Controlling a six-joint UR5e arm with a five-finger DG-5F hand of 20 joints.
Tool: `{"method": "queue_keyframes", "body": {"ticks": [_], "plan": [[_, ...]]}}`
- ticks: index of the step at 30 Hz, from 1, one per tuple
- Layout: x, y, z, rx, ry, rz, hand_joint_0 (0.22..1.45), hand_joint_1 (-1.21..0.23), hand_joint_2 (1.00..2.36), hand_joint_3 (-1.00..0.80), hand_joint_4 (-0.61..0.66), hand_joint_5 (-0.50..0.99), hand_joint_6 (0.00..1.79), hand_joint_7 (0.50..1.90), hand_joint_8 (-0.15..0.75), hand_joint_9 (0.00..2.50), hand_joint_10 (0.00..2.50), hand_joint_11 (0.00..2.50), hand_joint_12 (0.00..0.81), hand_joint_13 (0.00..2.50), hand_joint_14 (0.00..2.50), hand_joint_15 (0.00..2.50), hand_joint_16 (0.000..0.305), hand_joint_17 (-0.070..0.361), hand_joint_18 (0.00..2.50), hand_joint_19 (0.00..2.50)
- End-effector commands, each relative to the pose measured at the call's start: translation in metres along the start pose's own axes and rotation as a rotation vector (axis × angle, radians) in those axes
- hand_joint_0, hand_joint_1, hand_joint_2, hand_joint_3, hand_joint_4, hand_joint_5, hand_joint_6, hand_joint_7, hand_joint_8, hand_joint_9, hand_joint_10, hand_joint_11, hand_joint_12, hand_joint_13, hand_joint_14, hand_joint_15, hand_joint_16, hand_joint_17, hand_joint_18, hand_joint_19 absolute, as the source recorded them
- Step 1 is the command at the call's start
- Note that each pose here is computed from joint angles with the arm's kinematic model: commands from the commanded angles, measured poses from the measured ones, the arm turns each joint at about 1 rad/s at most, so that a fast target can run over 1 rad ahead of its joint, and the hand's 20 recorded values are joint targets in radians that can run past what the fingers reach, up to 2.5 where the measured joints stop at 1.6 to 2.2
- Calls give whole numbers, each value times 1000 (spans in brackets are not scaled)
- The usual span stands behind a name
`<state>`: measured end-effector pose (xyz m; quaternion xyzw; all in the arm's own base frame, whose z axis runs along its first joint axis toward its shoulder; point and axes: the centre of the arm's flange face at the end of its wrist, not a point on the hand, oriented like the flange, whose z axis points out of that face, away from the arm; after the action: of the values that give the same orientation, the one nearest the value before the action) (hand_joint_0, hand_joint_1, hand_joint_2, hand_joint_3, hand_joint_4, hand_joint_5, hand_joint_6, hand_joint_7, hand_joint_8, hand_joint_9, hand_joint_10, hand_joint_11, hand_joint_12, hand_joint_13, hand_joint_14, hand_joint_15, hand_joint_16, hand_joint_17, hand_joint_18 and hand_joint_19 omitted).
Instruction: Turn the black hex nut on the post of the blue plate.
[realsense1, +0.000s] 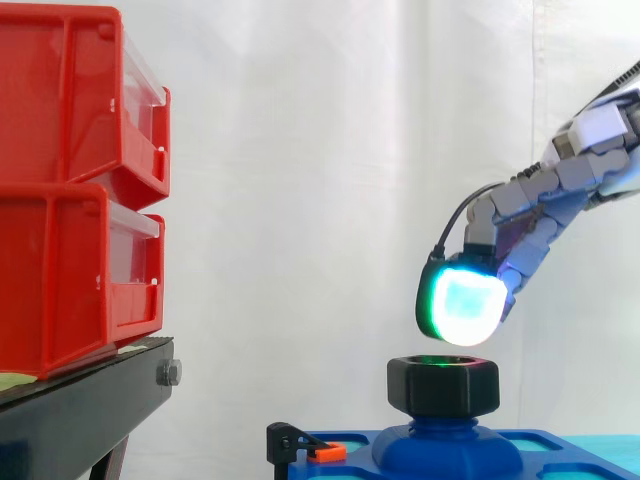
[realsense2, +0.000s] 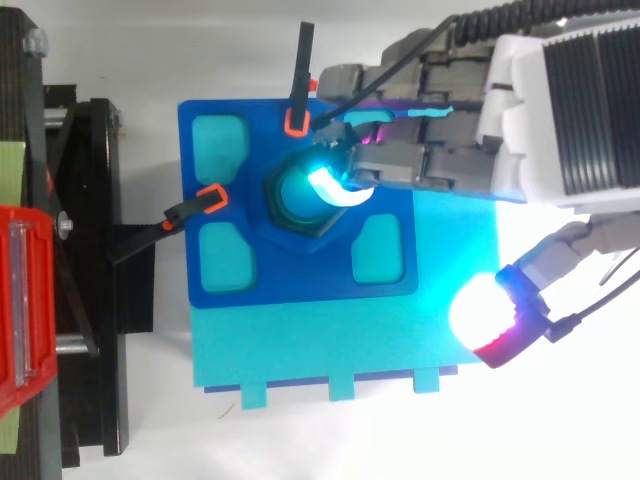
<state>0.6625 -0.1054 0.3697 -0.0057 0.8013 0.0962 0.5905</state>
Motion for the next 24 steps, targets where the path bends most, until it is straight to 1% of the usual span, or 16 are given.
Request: {"method": "queue_keyframes", "body": {"ticks": [1,3,4,5,7,9,11,13,14,15,16,18,19,21,23,24], "plan": [[-9,3,-2,15,-18,5,440,-572,1000,-500,273,-175,504,1114,278,422,4,94,366,273,1,46,57,128,303,482],[-15,5,-1,19,-34,16,452,-644,1000,-500,254,-206,504,1012,260,374,3,92,362,252,2,49,56,126,282,476],[-15,5,-1,19,-34,16,454,-660,1000,-500,241,-211,504,999,257,370,3,91,361,245,0,48,56,125,280,477],[-16,5,-1,20,-36,19,463,-689,1000,-500,209,-226,504,949,250,347,4,90,356,218,3,40,55,124,263,480],[-18,7,1,20,-47,29,476,-728,1000,-500,187,-236,504,890,233,304,3,84,350,198,1,37,54,122,243,465],[-20,9,3,20,-68,38,504,-764,1000,-500,134,-261,503,805,217,230,1,53,342,131,0,17,53,119,183,458],[-21,11,7,18,-85,43,517,-763,1000,-500,110,-272,503,766,208,178,0,40,337,88,0,3,52,118,150,452],[-25,18,15,1,-136,57,519,-754,1000,-500,90,-287,503,741,196,106,0,28,338,35,1,9,52,117,83,464],[-24,19,17,-1,-142,59,524,-735,1000,-500,74,-296,503,735,188,57,0,51,335,0,0,1,51,115,21,485],[-18,23,31,-17,-170,82,527,-719,1000,-500,61,-300,502,727,182,16,1,47,333,0,0,6,50,113,0,487],[-15,22,35,-19,-175,86,528,-721,1000,-500,61,-300,502,724,181,13,1,52,333,0,0,2,50,113,0,479],[-13,22,39,-23,-188,92,531,-738,1000,-500,56,-300,502,719,177,0,0,34,332,0,1,0,50,112,0,469],[-15,24,41,-29,-202,91,525,-742,1000,-500,56,-300,502,719,179,0,1,38,333,0,0,0,50,113,0,472],[-17,28,43,-36,-218,87,520,-746,1000,-500,57,-300,503,720,180,0,0,39,335,0,0,0,50,113,0,472],[-16,31,45,-39,-225,86,514,-751,1000,-500,67,-300,502,723,183,0,0,34,337,0,0,0,51,114,0,474],[-14,30,45,-39,-224,88,512,-751,1000,-500,70,-300,503,724,183,0,0,36,338,0,1,0,51,114,0,474]]}}
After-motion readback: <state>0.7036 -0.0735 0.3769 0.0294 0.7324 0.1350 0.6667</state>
